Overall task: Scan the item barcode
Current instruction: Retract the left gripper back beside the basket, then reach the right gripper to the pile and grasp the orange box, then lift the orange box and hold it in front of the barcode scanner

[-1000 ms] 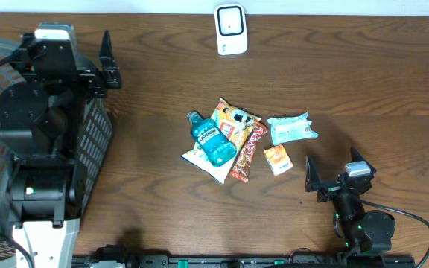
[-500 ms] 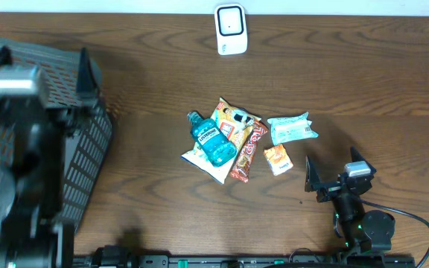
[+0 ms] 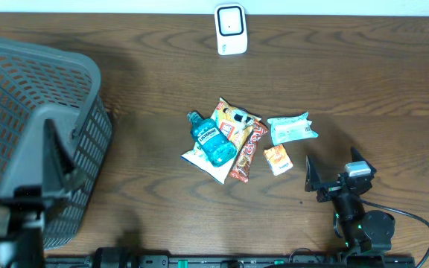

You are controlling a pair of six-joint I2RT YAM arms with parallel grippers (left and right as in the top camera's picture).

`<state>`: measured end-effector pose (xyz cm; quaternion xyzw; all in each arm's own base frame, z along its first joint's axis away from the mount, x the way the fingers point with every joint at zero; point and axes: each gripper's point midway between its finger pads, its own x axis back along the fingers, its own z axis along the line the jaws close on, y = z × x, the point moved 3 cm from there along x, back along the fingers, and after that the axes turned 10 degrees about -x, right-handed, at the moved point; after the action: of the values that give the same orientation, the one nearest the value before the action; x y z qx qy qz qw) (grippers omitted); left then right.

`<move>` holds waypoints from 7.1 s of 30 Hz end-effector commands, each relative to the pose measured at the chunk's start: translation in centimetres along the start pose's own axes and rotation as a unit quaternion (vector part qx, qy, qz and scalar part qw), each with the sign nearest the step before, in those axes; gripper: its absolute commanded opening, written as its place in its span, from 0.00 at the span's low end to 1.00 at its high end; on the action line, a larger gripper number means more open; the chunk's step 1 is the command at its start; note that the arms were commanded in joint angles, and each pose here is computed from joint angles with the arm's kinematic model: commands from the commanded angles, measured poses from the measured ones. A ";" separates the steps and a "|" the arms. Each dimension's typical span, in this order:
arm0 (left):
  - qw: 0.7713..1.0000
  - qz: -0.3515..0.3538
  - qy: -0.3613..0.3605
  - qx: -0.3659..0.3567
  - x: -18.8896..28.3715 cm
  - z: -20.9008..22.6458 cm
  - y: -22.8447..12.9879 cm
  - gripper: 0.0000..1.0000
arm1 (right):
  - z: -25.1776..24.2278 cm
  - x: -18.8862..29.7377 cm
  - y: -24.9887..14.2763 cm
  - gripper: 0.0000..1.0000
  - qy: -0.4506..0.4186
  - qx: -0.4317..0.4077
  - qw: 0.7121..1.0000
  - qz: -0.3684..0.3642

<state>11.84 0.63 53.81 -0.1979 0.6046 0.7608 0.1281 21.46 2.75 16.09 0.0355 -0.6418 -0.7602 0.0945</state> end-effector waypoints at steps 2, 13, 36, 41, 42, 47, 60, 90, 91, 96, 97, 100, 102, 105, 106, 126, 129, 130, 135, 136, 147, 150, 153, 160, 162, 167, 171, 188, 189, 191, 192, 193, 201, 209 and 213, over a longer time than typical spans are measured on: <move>0.996 -0.025 0.080 0.000 2.7 2.8 2.5 1.00 | -0.1 0.0 -0.1 0.99 -0.004 0.002 1.000 0.002; 0.994 -0.061 0.089 0.005 5.6 3.3 4.2 1.00 | 1.0 0.0 -0.3 0.99 0.029 -0.306 0.952 0.016; 0.979 -0.197 0.045 0.006 15.4 2.7 8.5 1.00 | 10.2 4.3 -1.5 0.99 0.342 -0.317 0.864 0.189; 0.975 -0.216 0.043 0.026 17.1 2.9 8.8 1.00 | 10.9 5.2 -1.7 0.99 0.358 -0.372 0.824 0.234; 0.974 -0.219 0.043 0.030 17.3 2.9 8.9 1.00 | 10.9 5.2 -1.7 0.99 0.353 -0.389 0.816 0.242; 0.971 -0.231 0.040 0.036 18.3 3.2 9.1 1.00 | 11.0 5.3 -1.7 0.99 0.351 -0.404 0.807 0.251; 0.982 -0.182 0.029 0.034 14.6 1.9 5.1 1.00 | 11.6 6.0 -1.1 0.99 0.389 -0.366 0.810 0.243; 0.987 0.122 -0.030 0.102 3.5 -5.2 -20.0 1.00 | 7.3 -5.8 4.8 0.99 0.037 -0.296 0.863 0.408; 0.987 0.123 -0.030 0.102 3.6 -5.2 -20.1 1.00 | 7.4 -5.8 4.2 0.99 0.038 -0.301 0.854 0.422; 0.981 0.163 -0.036 0.099 5.2 -5.5 -21.6 1.00 | 7.3 -4.9 1.7 0.99 0.020 -0.306 0.821 0.482; 0.980 0.169 -0.037 0.099 5.5 -5.6 -21.9 1.00 | 7.2 -4.8 1.5 0.99 0.020 -0.302 0.820 0.486; 0.978 0.175 -0.048 0.100 6.3 -6.0 -22.5 1.00 | 6.8 -4.9 0.9 0.99 -0.004 -0.315 0.813 0.491; 0.977 0.175 -0.063 0.103 6.6 -6.5 -22.9 1.00 | 6.5 -4.8 0.1 0.99 -0.037 -0.344 0.794 0.500; 0.974 0.185 -0.066 0.110 6.8 -6.9 -24.1 1.00 | 6.0 -4.6 -1.3 0.98 -0.084 -0.384 0.764 0.512; 0.973 0.190 -0.066 0.110 6.8 -7.0 -24.5 1.00 | 5.6 -4.5 -2.0 0.94 -0.107 -0.393 0.754 0.515; 0.965 0.228 -0.067 0.114 7.4 -7.6 -27.3 1.00 | 2.1 -5.5 -15.4 0.54 -0.334 -0.542 0.597 0.488; 0.960 0.247 -0.069 0.113 7.8 -7.7 -28.0 1.00 | 1.7 -5.6 -16.6 0.12 -0.347 -0.535 0.593 0.491; 0.958 0.255 -0.070 0.112 8.0 -7.8 -28.3 1.00 | 1.6 -5.4 -17.0 0.01 -0.353 -0.533 0.590 0.494; 0.951 0.281 -0.073 0.111 8.6 -8.0 -29.3 1.00 | 1.4 -4.7 -18.0 0.01 -0.351 -0.505 0.593 0.520; 0.951 0.281 -0.073 0.111 8.6 -8.0 -29.3 1.00 | 1.7 -4.5 -17.8 0.01 -0.345 -0.508 0.588 0.526; 0.951 0.281 -0.073 0.111 8.6 -8.0 -29.3 1.00 | 6.5 -3.0 -8.1 0.01 -0.102 -0.554 0.614 0.553; 0.951 0.281 -0.073 0.111 8.6 -8.0 -29.3 1.00 | 9.1 -1.5 -3.9 0.01 0.008 -0.594 0.580 0.557; 0.951 0.281 -0.073 0.111 8.6 -8.0 -29.3 1.00 | 11.3 0.2 -0.3 0.02 0.104 -0.618 0.540 0.561; 0.951 0.281 -0.073 0.111 8.6 -8.0 -29.3 1.00 | 13.0 2.6 3.3 0.02 0.170 -0.641 0.489 0.567; 0.951 0.281 -0.073 0.111 8.6 -8.0 -29.3 1.00 | 13.1 2.8 3.5 0.02 0.142 -0.665 0.456 0.574; 0.951 0.281 -0.073 0.111 8.6 -8.0 -29.3 1.00 | 13.2 3.6 3.0 0.01 0.028 -0.733 0.316 0.601; 0.951 0.281 -0.073 0.111 8.6 -8.0 -29.3 1.00 | 13.1 3.6 2.8 0.02 0.003 -0.745 0.292 0.600; 0.951 0.281 -0.073 0.111 8.6 -8.0 -29.3 1.00 | 11.4 -0.3 0.8 0.01 0.172 -0.463 0.722 0.485; 0.951 0.281 -0.073 0.111 8.6 -8.0 -29.3 1.00 | 11.5 -0.7 1.1 0.01 0.197 -0.431 0.745 0.469; 0.951 0.281 -0.073 0.111 8.6 -8.0 -29.3 1.00 | 11.1 -1.8 1.7 0.01 0.217 -0.380 0.789 0.431; 0.951 0.281 -0.073 0.111 8.6 -8.0 -29.3 1.00 | 10.8 -2.6 2.3 0.01 0.209 -0.379 0.803 0.409; 0.951 0.281 -0.073 0.111 8.6 -8.0 -29.3 1.00 | 10.5 -3.4 3.0 0.01 0.200 -0.392 0.809 0.390; 0.951 0.281 -0.073 0.111 8.6 -8.0 -29.3 1.00 | 8.6 -9.1 6.3 0.01 0.133 -0.261 0.932 0.212; 0.951 0.281 -0.073 0.111 8.6 -8.0 -29.3 1.00 | 7.6 -16.5 7.2 0.01 0.055 -0.213 0.974 0.055; 0.951 0.281 -0.073 0.111 8.6 -8.0 -29.3 1.00 | 8.1 -20.4 6.0 0.01 0.067 -0.187 0.980 -0.007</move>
<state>18.26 -0.68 22.58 0.0579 0.7034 0.7078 -0.0286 38.35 13.80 24.40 0.0972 -0.4456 -0.8711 0.1821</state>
